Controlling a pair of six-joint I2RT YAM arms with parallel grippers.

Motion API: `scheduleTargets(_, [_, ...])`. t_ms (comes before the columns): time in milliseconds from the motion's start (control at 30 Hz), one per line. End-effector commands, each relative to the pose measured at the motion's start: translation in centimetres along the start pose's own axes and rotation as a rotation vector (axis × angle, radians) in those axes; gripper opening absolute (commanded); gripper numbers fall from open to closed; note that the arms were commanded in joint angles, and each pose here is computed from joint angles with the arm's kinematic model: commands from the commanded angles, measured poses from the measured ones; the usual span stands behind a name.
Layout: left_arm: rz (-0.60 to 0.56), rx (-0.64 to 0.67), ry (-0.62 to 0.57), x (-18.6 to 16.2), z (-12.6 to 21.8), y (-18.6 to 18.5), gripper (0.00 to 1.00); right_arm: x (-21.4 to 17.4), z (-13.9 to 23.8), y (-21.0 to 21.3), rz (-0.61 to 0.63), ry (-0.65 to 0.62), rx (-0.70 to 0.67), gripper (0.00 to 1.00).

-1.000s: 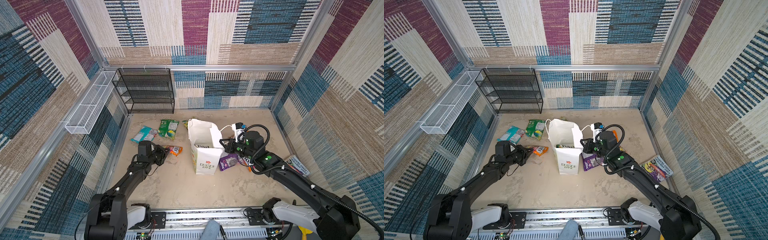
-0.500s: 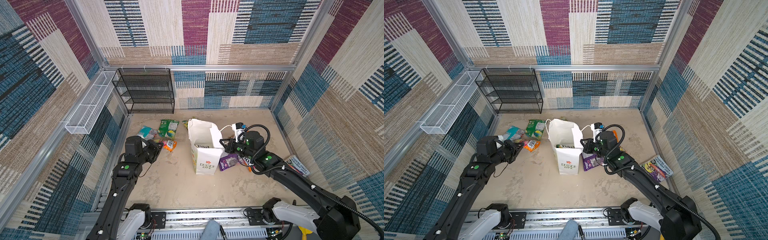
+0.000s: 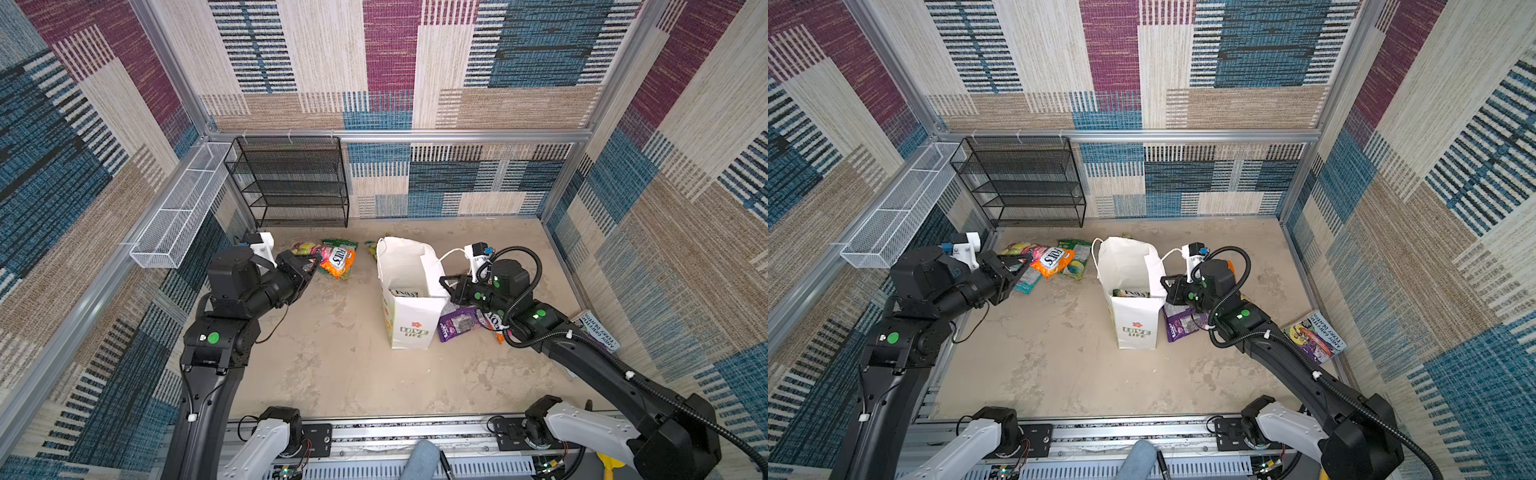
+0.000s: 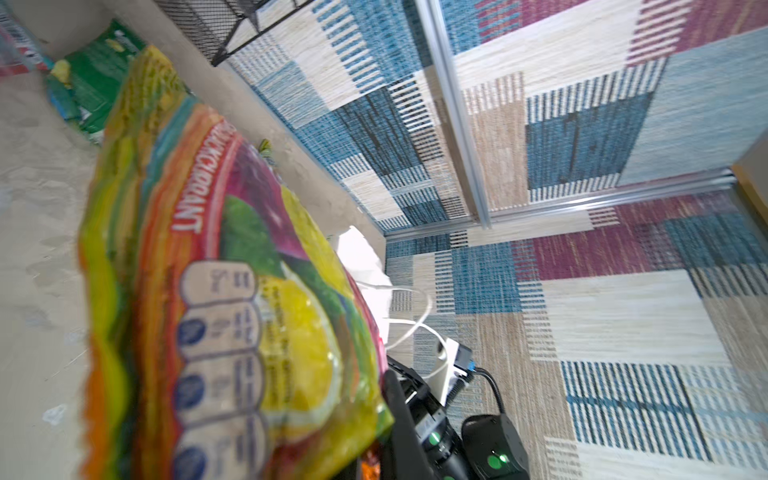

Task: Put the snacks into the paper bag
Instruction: 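Lift the orange Fruits bag with the left gripper toward the paper bag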

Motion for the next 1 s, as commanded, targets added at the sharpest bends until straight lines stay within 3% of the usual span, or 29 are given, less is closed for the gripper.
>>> scheduleTargets(0, [-0.106, -0.099, 0.008, 0.7, 0.5, -4.0, 0.0, 0.5, 0.4, 0.4, 0.018, -0.014, -0.002, 0.0])
scheduleTargets(200, [-0.276, -0.194, 0.053, 0.5, 0.3, -10.5, 0.0, 0.5, 0.4, 0.5, 0.024, -0.01, 0.007, 0.0])
scheduleTargets(433, [-0.444, -0.276, 0.235, -4.0, -3.1, -14.4, 0.0, 0.2, -0.3, 0.1, 0.021, 0.008, -0.002, 0.0])
scheduleTargets(633, [-0.574, -0.157, 0.384, -7.9, -6.2, -12.3, 0.0, 0.0, -0.2, 0.0, 0.025, 0.007, -0.004, 0.0])
scheduleTargets(967, [-0.704, 0.039, 0.574, -10.9, -9.2, -8.8, 0.0, 0.7, 0.3, 0.6, 0.04, -0.013, 0.006, 0.0])
Point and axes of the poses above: each gripper's point midway between its finger pads, its own z axis back along the fingers, its own y axis along the line the jaws close on, x = y × z, the point moved 4 cm from there along z, back along the fingers
